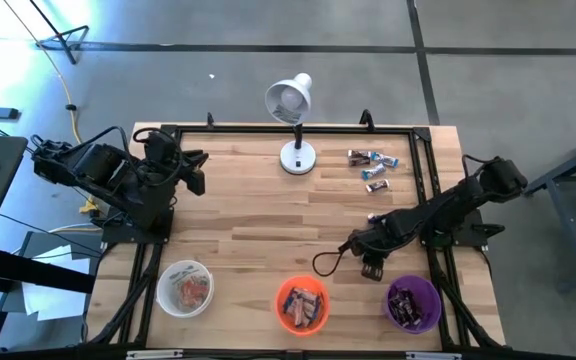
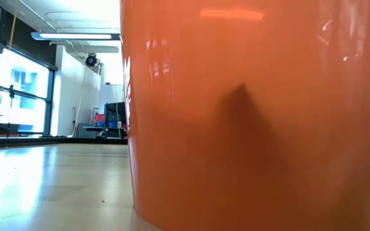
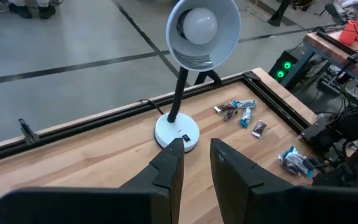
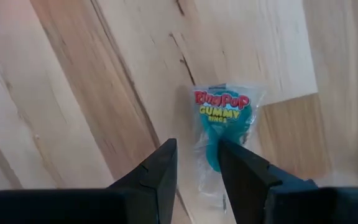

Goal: Organize candy in baskets
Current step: Put the blue gummy into the white bucket

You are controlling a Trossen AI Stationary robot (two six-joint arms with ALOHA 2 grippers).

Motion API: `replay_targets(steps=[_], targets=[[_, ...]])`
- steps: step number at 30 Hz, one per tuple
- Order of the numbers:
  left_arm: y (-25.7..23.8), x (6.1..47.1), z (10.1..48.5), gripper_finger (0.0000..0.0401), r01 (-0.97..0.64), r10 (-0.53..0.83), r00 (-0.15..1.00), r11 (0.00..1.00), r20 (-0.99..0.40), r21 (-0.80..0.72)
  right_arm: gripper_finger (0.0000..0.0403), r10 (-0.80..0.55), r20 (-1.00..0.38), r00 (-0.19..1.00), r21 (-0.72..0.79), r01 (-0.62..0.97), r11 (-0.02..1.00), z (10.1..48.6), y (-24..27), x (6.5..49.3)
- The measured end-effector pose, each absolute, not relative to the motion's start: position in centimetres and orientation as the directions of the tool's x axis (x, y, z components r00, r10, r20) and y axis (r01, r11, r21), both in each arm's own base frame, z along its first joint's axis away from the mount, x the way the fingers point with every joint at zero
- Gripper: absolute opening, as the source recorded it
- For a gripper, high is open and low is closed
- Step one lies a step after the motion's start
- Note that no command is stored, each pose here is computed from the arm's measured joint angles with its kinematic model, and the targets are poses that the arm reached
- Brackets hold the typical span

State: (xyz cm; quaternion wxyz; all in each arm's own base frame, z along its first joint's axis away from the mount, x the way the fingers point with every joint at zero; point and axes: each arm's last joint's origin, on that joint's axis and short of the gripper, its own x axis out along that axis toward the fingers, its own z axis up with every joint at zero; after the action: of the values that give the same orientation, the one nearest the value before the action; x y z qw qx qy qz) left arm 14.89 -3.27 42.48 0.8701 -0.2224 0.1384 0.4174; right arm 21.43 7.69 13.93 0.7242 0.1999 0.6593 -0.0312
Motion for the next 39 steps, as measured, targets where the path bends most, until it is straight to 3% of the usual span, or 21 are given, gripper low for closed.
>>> replay_targets(steps=[6,13,39], targets=[[-3.3,14.9,42.5,0.0064,-0.788,0.665,0.613,0.551,-0.426,-0.274,0.0108,0.193,-0.969,0.157,0.233,0.302,0.924,13.8,7.2,21.7],[-3.3,14.9,42.5,0.0064,-0.788,0.665,0.613,0.551,-0.426,-0.273,0.0011,0.175,-0.972,0.156,0.217,0.319,0.922,13.7,6.9,21.7],[-3.3,14.9,42.4,0.0064,-0.779,0.64,0.623,0.563,-0.451,-0.277,0.0,0.126,-0.981,0.149,0.175,0.384,0.907,16.4,7.2,23.1]])
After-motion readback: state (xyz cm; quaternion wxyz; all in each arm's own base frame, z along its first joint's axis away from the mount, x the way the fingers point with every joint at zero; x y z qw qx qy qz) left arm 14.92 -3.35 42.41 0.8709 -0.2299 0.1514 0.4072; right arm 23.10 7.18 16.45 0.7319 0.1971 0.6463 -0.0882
